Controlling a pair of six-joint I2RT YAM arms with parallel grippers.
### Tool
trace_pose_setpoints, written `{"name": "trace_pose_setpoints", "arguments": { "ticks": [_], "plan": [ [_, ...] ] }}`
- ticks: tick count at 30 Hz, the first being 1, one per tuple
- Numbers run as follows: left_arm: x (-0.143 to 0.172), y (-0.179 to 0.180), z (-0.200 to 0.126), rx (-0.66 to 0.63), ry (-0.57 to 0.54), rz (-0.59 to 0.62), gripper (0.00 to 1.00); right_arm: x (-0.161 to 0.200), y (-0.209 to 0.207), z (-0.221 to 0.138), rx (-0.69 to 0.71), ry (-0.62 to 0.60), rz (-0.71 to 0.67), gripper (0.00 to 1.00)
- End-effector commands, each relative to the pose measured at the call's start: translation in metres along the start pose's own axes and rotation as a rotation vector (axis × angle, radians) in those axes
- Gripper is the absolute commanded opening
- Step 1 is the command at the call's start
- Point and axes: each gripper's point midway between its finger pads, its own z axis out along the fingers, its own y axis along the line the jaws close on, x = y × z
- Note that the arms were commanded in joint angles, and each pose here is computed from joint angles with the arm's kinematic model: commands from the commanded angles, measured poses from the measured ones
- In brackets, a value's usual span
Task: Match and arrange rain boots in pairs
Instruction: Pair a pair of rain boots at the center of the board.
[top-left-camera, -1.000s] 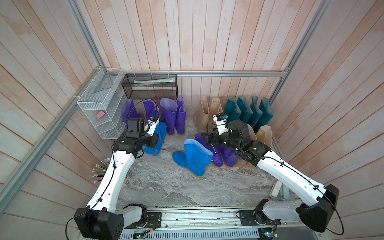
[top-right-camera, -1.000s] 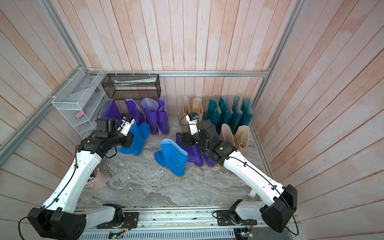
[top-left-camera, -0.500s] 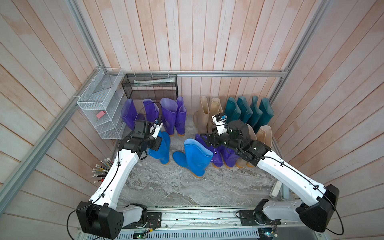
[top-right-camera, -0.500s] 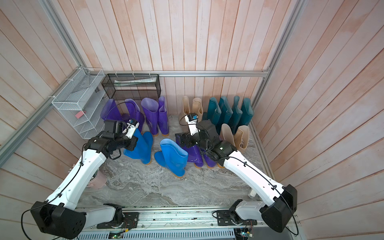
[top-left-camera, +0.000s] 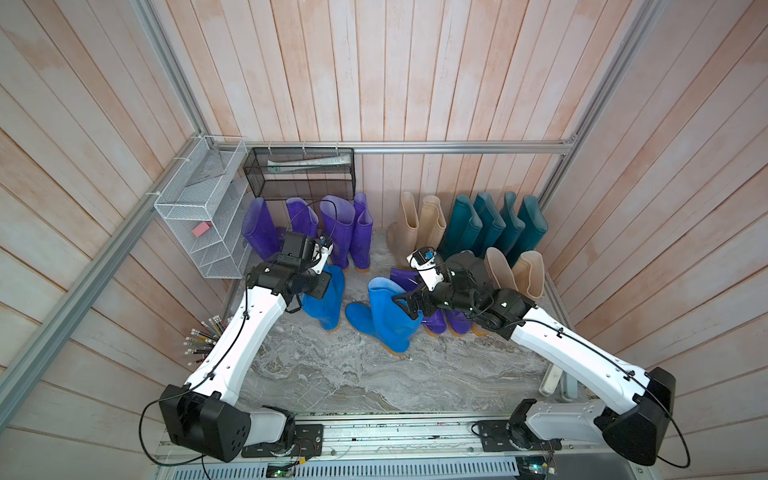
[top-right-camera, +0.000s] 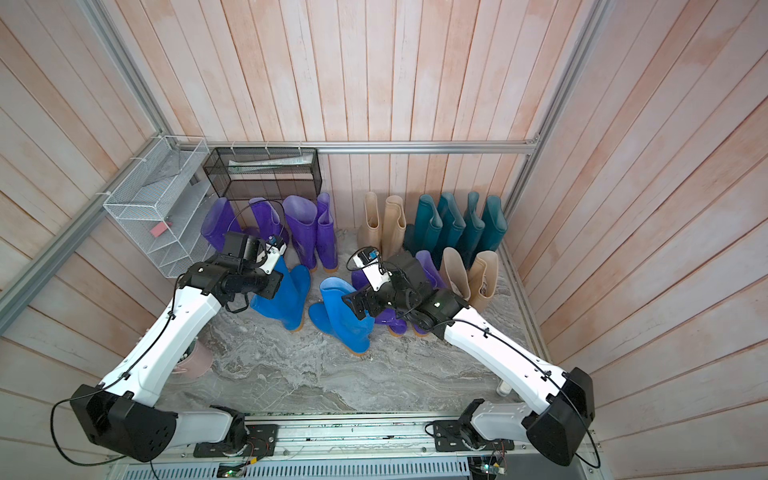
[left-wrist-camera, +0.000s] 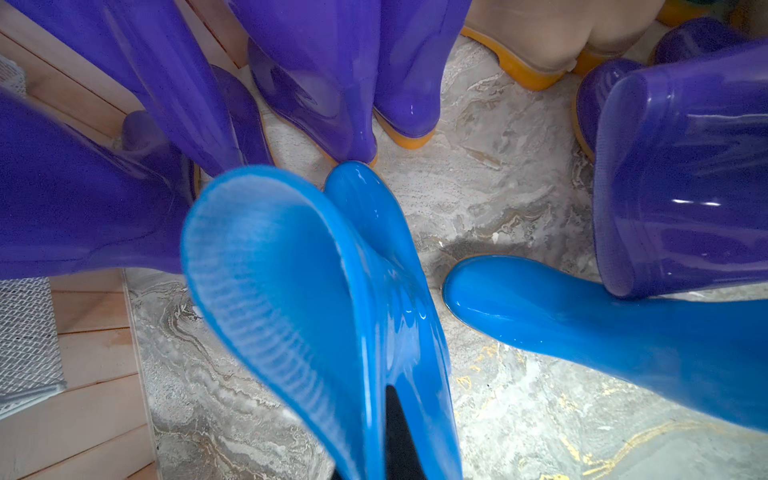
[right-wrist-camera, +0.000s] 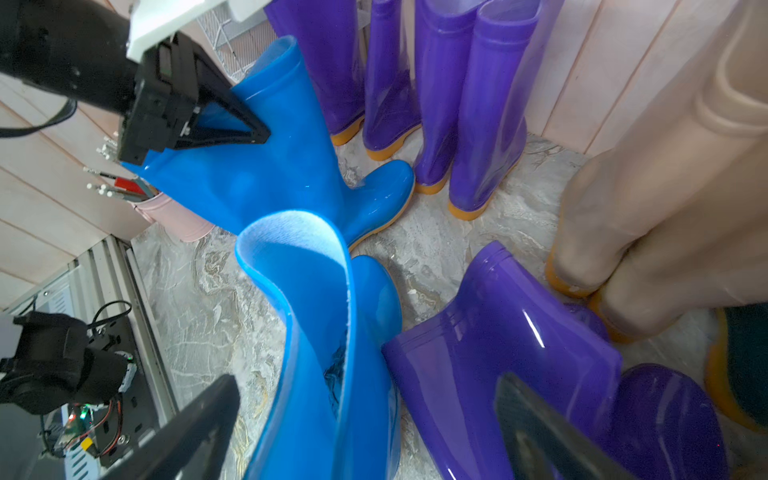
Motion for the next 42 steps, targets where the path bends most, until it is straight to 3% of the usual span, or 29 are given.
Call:
{"name": "trace_pose_setpoints", "arguments": {
  "ticks": [1,3,4,7,8,9,15,22,27,36,42],
  "plan": [
    [-0.006,0.0,-0.004,-0.016,-0.004,-0.023,0.0,0.032,0.012,0.016,-0.02,0.116,-0.054,0.97],
    [-0.006,0.0,0.0,-0.018,0.003,-0.034,0.0,0.034,0.016,0.021,-0.013,0.128,-0.063,0.86],
    [-0.005,0.0,0.002,-0.02,0.013,-0.038,0.0,0.033,0.017,0.022,-0.013,0.129,-0.059,0.75],
    [-0.006,0.001,0.001,-0.032,0.024,-0.057,0.0,0.022,0.017,0.025,0.0,0.102,-0.008,0.2],
    [-0.006,0.003,-0.002,-0.038,0.025,-0.066,0.0,0.017,0.018,0.024,0.006,0.084,0.013,0.06],
    [-0.007,0.002,-0.005,-0.039,0.02,-0.071,0.0,0.011,0.018,0.023,0.012,0.061,0.034,0.0],
    [-0.01,0.004,-0.029,-0.056,-0.019,-0.091,0.0,-0.03,0.025,0.011,-0.016,-0.091,0.218,0.0],
    [-0.014,-0.009,-0.024,-0.003,-0.053,-0.101,0.0,-0.06,0.02,0.026,-0.004,-0.197,0.372,0.0],
    [-0.02,-0.009,-0.012,-0.005,-0.058,-0.145,0.0,-0.075,0.019,0.054,-0.008,-0.214,0.374,0.0],
    [-0.045,-0.019,-0.017,0.075,-0.141,-0.204,0.0,-0.099,0.018,0.092,-0.055,-0.271,0.372,0.0],
    [-0.036,-0.027,-0.008,0.107,-0.115,-0.204,0.11,-0.104,0.022,0.099,-0.099,-0.299,0.39,0.0]
  ]
}}
